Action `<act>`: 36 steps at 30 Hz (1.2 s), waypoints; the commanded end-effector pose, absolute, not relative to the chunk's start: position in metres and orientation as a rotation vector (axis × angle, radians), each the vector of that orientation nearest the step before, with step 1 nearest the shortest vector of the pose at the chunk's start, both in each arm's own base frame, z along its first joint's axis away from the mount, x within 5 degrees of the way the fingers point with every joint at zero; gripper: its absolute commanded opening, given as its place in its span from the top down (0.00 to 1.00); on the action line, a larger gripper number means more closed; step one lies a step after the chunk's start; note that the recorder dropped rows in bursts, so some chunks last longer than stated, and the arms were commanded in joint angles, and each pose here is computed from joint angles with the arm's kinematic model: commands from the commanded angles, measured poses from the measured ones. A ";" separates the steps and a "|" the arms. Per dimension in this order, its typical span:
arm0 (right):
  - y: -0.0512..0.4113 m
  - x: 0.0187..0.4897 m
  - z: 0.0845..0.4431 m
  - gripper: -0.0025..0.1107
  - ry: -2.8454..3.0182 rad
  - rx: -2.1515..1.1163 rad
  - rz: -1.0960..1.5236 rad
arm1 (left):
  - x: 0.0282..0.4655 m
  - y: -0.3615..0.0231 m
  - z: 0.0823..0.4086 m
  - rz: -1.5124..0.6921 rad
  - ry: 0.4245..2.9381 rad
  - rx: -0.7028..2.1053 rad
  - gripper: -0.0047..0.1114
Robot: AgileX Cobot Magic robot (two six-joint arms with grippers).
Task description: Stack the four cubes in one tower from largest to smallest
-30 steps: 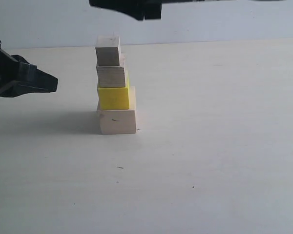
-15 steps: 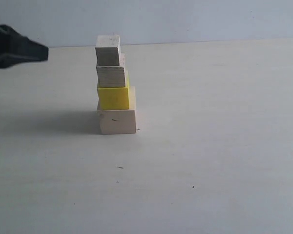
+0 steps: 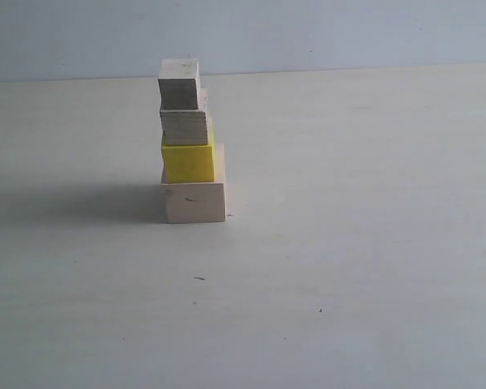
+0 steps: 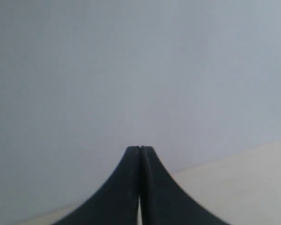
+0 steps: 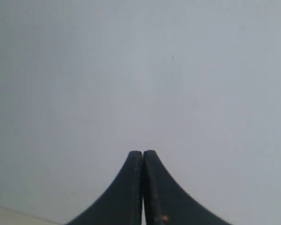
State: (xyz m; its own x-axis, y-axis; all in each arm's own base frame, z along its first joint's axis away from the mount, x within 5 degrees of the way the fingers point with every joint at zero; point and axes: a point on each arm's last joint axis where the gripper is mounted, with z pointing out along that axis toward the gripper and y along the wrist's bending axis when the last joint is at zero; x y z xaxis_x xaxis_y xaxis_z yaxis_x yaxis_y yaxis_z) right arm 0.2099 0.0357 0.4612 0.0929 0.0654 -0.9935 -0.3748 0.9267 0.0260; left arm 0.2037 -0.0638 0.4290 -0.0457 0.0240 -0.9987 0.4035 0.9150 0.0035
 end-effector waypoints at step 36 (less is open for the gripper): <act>0.019 -0.108 0.460 0.98 0.605 -0.270 -0.109 | 0.036 -0.011 0.372 -0.016 1.216 0.229 0.96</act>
